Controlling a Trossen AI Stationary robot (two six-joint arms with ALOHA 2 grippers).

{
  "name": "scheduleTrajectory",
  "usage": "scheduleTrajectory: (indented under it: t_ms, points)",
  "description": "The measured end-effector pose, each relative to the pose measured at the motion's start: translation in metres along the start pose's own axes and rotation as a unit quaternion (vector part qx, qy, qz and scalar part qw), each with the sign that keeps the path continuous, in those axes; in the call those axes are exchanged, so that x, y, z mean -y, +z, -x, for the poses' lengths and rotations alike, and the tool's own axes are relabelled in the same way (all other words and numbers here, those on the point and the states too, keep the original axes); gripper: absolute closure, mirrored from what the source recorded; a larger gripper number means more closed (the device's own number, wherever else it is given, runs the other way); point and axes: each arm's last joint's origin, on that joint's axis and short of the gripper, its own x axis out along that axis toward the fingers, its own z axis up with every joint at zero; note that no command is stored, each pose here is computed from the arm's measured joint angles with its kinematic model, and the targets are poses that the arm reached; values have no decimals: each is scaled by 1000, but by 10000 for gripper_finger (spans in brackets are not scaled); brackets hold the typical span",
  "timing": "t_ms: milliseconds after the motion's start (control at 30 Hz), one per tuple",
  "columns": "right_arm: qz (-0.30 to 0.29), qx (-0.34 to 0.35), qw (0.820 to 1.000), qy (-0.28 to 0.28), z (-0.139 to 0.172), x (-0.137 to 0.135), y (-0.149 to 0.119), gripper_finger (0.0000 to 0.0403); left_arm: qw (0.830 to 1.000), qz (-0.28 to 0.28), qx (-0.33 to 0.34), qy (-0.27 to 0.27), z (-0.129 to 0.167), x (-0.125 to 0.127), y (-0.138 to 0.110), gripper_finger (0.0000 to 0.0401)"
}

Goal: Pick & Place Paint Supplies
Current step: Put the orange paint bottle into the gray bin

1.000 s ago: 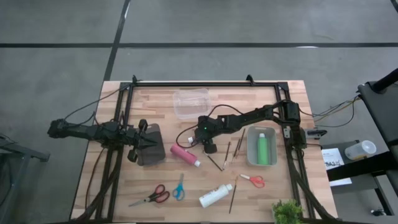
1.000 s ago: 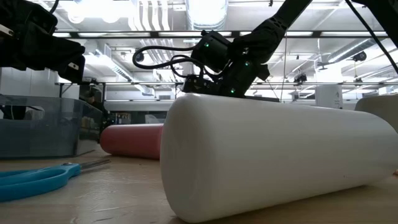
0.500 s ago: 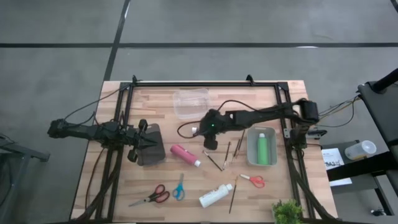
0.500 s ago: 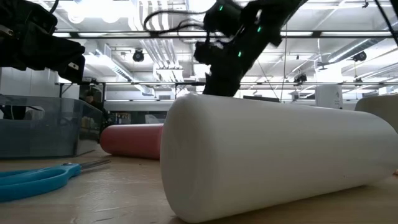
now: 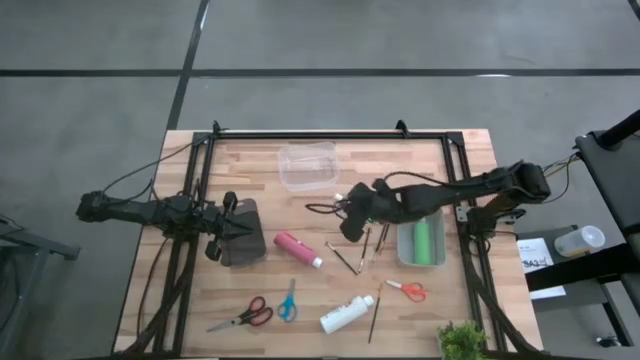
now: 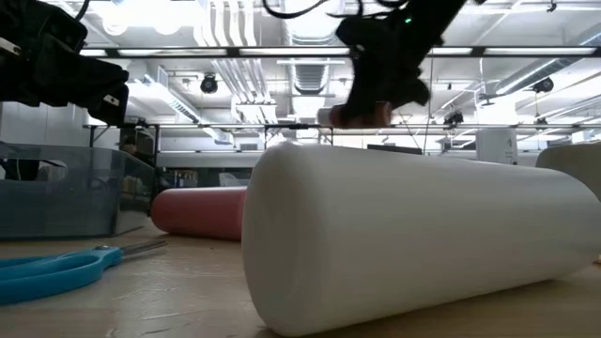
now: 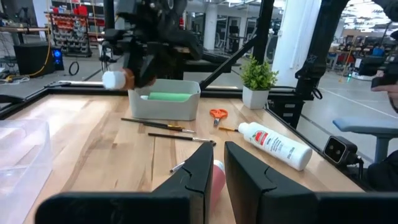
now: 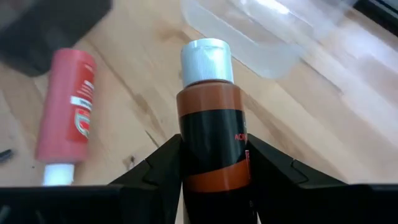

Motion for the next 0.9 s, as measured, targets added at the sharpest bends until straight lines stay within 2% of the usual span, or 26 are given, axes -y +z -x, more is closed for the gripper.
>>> scheduleTrajectory:
  t_ms: [300, 667, 900]
  points:
    - [-105, -16, 992, -70, 26, 0, -40, 256, 1000, 0, -6, 0, -1, 0, -1, 350]
    - [-216, -20, 968, -124, 52, -6, -78, 256, 1000, 0, -7, 1, -1, 0, -1, 350]
    - [-264, -18, 950, -166, 68, -3, -98, 256, 1000, 0, -7, 0, -1, 0, -1, 350]
